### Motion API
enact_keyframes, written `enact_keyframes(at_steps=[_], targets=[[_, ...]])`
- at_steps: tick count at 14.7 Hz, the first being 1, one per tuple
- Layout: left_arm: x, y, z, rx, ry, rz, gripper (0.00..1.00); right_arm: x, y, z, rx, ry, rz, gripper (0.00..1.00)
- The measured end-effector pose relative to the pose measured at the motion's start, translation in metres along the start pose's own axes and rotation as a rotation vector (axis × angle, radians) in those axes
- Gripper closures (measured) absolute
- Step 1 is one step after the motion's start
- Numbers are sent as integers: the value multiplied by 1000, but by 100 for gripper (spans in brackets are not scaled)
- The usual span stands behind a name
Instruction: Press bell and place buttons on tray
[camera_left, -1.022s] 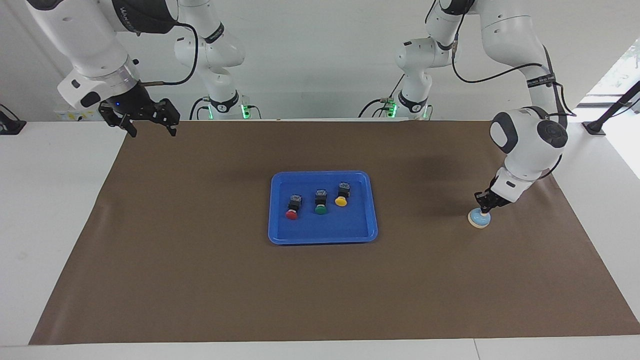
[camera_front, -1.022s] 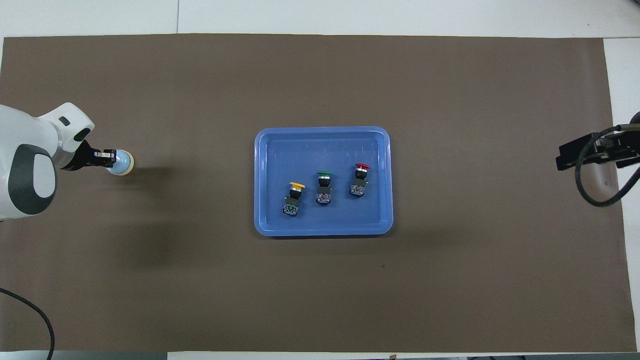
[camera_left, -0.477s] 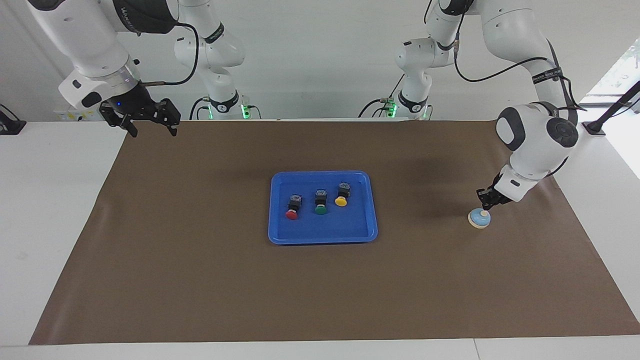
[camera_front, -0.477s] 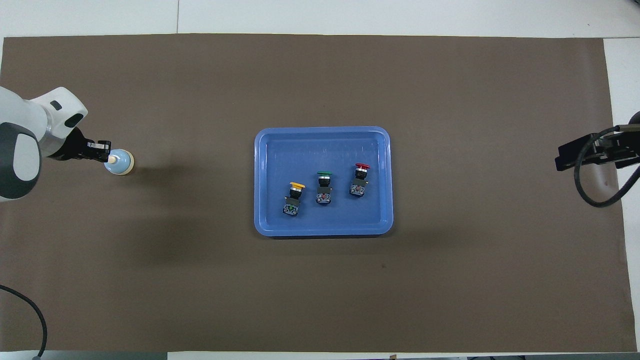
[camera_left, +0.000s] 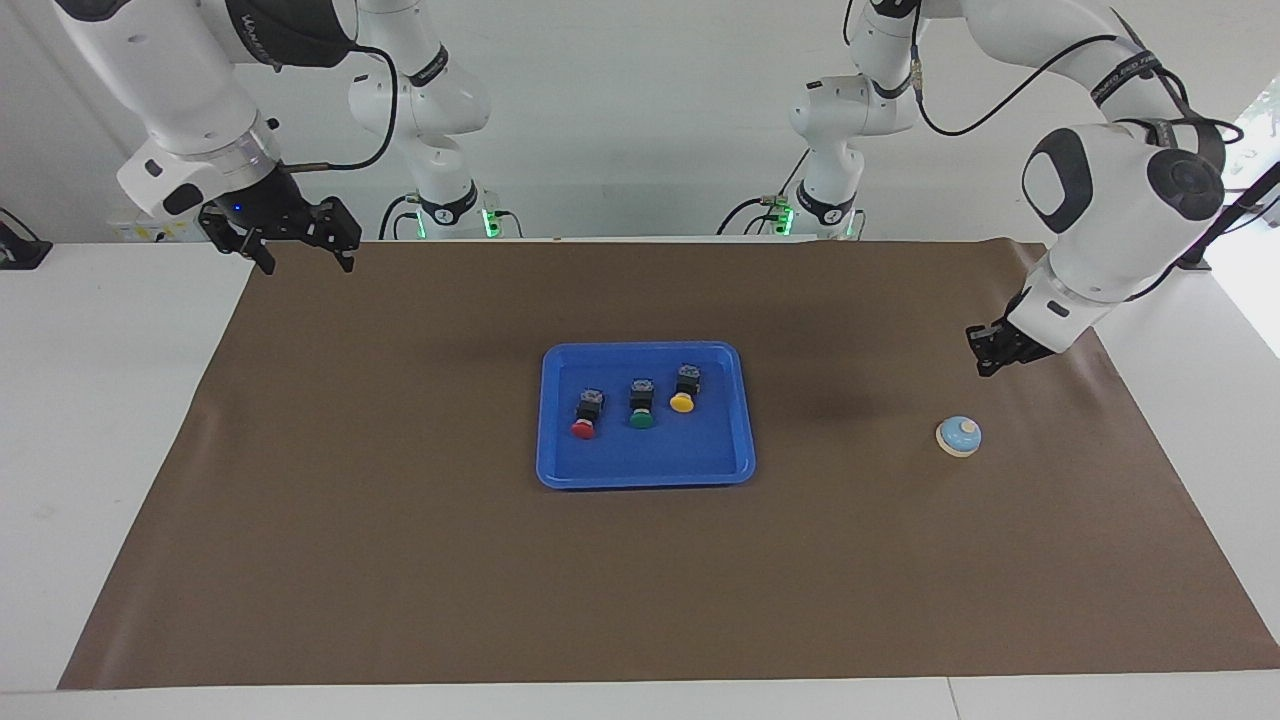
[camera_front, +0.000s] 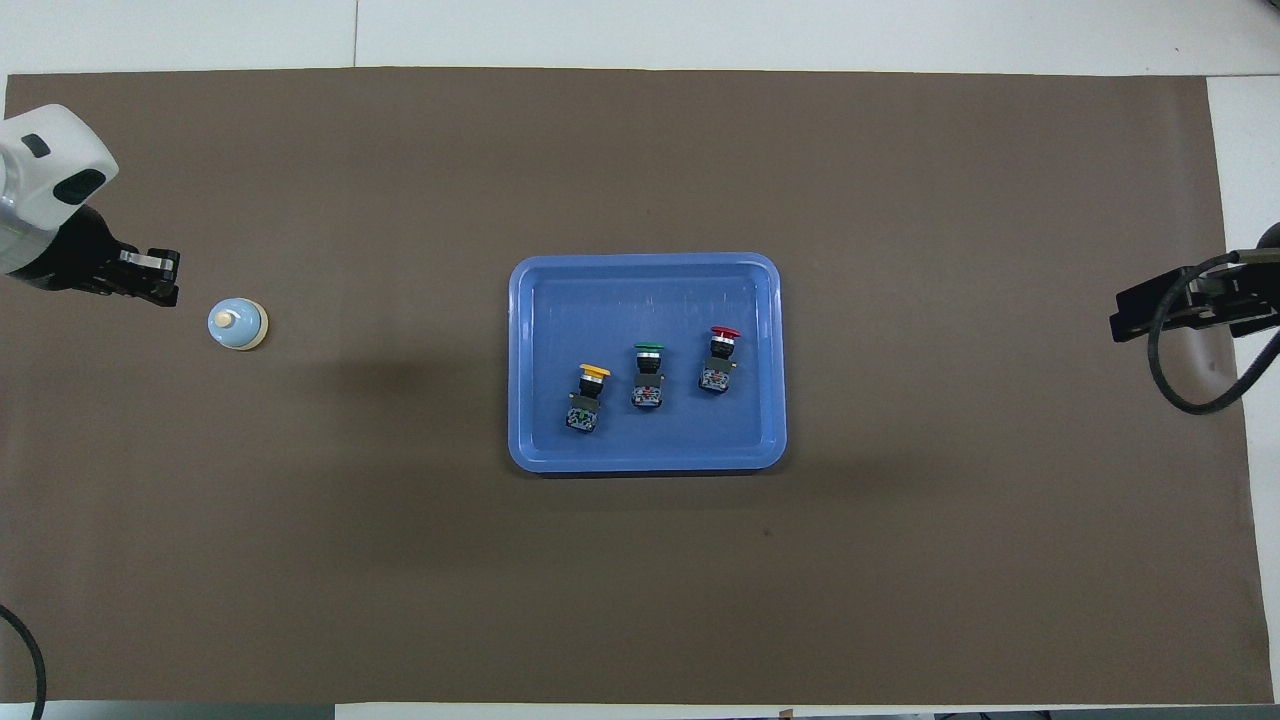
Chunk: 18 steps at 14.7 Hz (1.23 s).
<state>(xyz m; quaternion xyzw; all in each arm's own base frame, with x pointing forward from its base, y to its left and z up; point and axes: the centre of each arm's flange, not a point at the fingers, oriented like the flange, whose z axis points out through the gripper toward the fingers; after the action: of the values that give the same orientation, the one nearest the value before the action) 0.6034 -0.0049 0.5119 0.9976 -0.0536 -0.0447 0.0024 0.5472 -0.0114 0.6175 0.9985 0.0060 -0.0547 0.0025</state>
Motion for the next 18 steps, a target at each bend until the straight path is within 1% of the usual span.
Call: enact_keyframes(at_steps=[5, 7, 8, 10, 11, 12, 13, 16, 17, 18], targets=[[-36, 8, -50, 0, -17, 7, 99, 0, 0, 0, 0, 0, 0, 0], [-48, 18, -65, 2, -13, 23, 99, 0, 0, 0, 0, 0, 0, 0], [-51, 22, -69, 4, -9, 28, 93, 0, 0, 0, 0, 0, 0, 0], [-53, 22, -65, 3, -20, 27, 71, 0, 0, 0, 0, 0, 0, 0], [-54, 22, -63, 3, -25, 24, 58, 0, 0, 0, 0, 0, 0, 0], [-54, 21, -62, 2, -29, 16, 48, 0, 0, 0, 0, 0, 0, 0], [-55, 20, -63, 2, -32, 8, 35, 0, 0, 0, 0, 0, 0, 0], [-62, 18, -65, 0, -61, -3, 3, 0, 0, 0, 0, 0, 0, 0], [-64, 19, -68, -1, -73, -3, 0, 0, 0, 0, 0, 0, 0, 0], [-67, 20, -71, -2, -83, -1, 0, 0, 0, 0, 0, 0, 0, 0]])
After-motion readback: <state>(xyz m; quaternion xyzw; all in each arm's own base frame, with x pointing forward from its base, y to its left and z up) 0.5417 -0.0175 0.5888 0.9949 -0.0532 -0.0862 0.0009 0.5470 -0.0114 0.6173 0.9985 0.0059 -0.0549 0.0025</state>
